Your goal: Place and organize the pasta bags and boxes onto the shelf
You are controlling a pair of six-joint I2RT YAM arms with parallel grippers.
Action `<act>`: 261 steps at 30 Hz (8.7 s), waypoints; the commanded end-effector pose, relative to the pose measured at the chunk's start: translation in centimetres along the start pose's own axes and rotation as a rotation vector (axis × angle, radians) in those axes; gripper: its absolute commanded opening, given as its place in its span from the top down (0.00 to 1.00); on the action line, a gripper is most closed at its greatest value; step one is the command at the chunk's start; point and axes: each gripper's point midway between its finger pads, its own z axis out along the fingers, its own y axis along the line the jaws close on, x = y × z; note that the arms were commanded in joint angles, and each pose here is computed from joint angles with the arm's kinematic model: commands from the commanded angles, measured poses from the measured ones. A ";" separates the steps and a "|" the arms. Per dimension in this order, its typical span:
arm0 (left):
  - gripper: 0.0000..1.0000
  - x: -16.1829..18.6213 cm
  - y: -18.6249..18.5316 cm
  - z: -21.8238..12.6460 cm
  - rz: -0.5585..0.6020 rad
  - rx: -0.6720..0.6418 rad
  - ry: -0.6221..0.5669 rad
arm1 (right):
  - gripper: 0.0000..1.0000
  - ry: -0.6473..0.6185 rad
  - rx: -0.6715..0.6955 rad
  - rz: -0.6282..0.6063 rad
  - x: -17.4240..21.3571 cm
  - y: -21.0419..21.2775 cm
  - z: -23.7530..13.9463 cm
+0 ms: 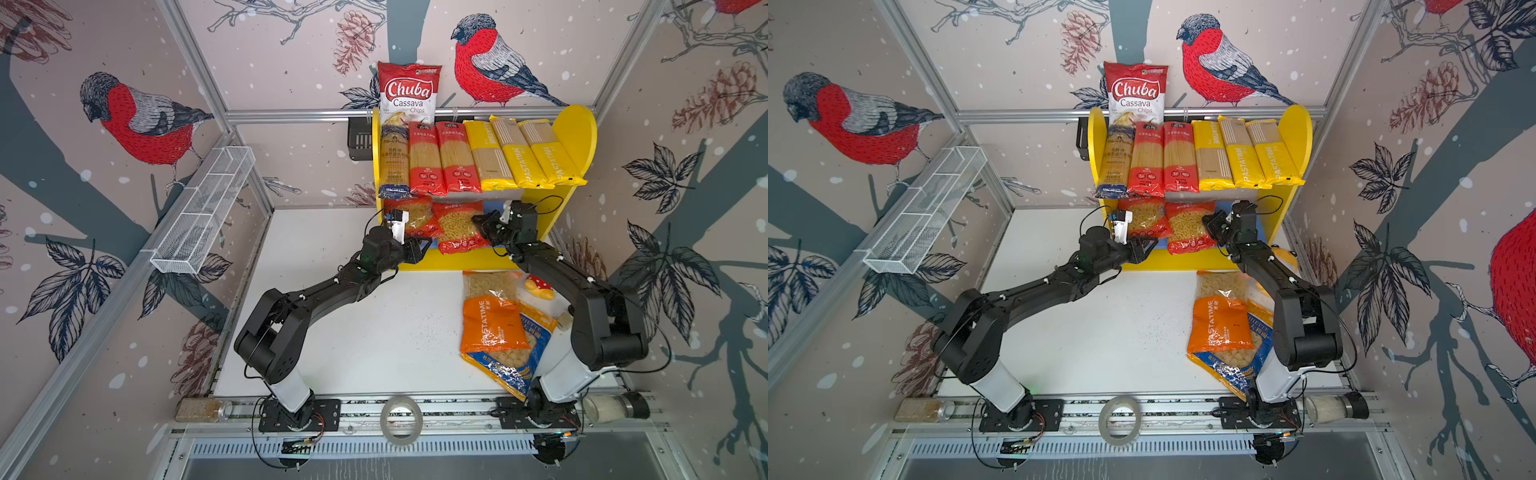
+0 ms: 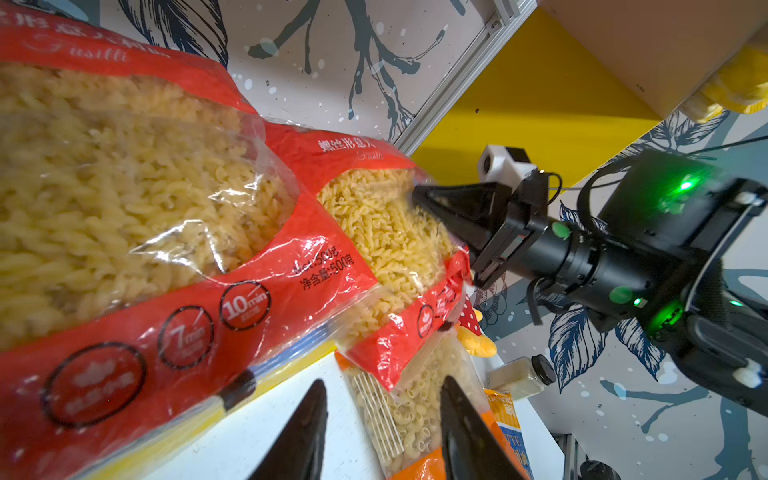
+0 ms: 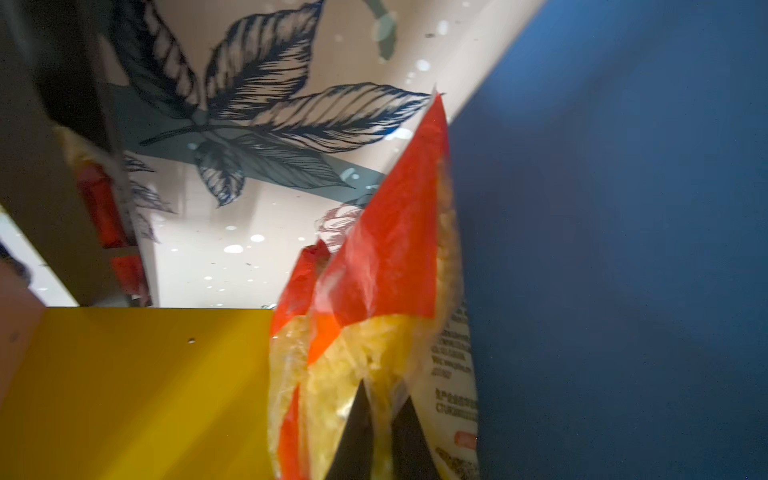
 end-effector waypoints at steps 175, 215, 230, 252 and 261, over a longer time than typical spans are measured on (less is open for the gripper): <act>0.35 14.8 -10.8 6.0 -0.008 0.300 0.247 | 0.45 -0.409 0.376 -0.360 -9.1 -7.2 -13.6; 0.28 12.8 -10.6 10.6 0.084 0.272 0.194 | 0.00 -0.288 0.251 -0.193 -3.1 -10.9 -17.3; 0.29 12.7 -10.4 9.5 0.085 0.263 0.188 | 0.06 -0.358 0.012 -0.219 -0.3 -9.1 -15.0; 0.31 12.5 -10.5 8.1 0.073 0.274 0.180 | 0.88 -0.486 -0.306 -0.078 -8.8 3.2 -14.9; 0.31 12.1 -10.7 7.6 0.071 0.290 0.168 | 0.93 -0.440 -0.384 0.158 -7.9 0.8 -12.8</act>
